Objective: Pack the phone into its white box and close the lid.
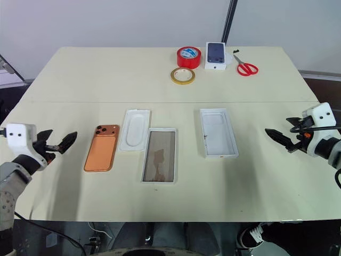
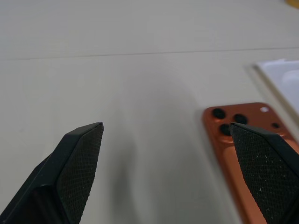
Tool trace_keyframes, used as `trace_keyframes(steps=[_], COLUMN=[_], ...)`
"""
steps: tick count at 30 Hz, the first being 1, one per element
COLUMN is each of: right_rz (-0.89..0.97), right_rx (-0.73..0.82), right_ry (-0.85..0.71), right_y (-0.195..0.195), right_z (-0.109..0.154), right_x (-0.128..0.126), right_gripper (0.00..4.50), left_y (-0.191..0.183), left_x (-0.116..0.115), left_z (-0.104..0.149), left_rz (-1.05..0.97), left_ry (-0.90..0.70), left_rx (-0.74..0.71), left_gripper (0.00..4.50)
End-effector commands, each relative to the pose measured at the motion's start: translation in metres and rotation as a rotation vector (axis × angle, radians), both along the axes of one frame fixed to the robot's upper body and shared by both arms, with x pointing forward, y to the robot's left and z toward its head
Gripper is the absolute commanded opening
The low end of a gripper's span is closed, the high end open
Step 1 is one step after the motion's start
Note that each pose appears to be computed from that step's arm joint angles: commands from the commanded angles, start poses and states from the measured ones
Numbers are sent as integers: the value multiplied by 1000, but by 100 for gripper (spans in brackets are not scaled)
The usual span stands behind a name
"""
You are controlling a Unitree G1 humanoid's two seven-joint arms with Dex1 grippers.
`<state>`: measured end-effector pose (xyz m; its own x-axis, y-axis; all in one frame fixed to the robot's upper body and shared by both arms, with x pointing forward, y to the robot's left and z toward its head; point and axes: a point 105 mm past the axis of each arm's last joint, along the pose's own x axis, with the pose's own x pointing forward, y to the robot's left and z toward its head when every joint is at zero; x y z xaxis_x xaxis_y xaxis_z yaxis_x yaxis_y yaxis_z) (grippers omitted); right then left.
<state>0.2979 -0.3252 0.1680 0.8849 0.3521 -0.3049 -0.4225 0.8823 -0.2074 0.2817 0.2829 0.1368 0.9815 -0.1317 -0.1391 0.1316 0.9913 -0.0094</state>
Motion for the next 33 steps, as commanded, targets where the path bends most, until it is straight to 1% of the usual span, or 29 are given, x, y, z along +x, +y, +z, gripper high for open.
trace_keyframes(steps=[1,5,7,10,13,18,22,24,33], right_rz=[70,169,238,302,350,408,421,421,415], right_rx=[-6,-13,-5,3,3,4,18,18,18], right_ry=[-66,-75,-85,-94,-91,-70,-71,-69,-59], right_y=[24,59,81,105,122,137,144,145,145], right_z=[18,19,23,27,28,22,20,19,15], right_x=[2,-5,-9,-14,-16,-19,-20,-22,-31], right_gripper=[447,447,447,447,447,447,447,447,447], left_y=[-26,-72,-91,-103,-108,-128,-131,-133,-132], left_x=[3,12,18,27,38,51,59,63,74], left_z=[11,16,15,20,22,17,7,6,-6], left_rz=[-99,-243,-264,-247,-196,-203,-174,-170,-135], left_ry=[-27,-25,6,34,86,234,336,358,438], left_rx=[-5,-82,-130,-194,-217,-289,-271,-283,-237], left_gripper=[450,450,450,450,450,450,450,450,450])
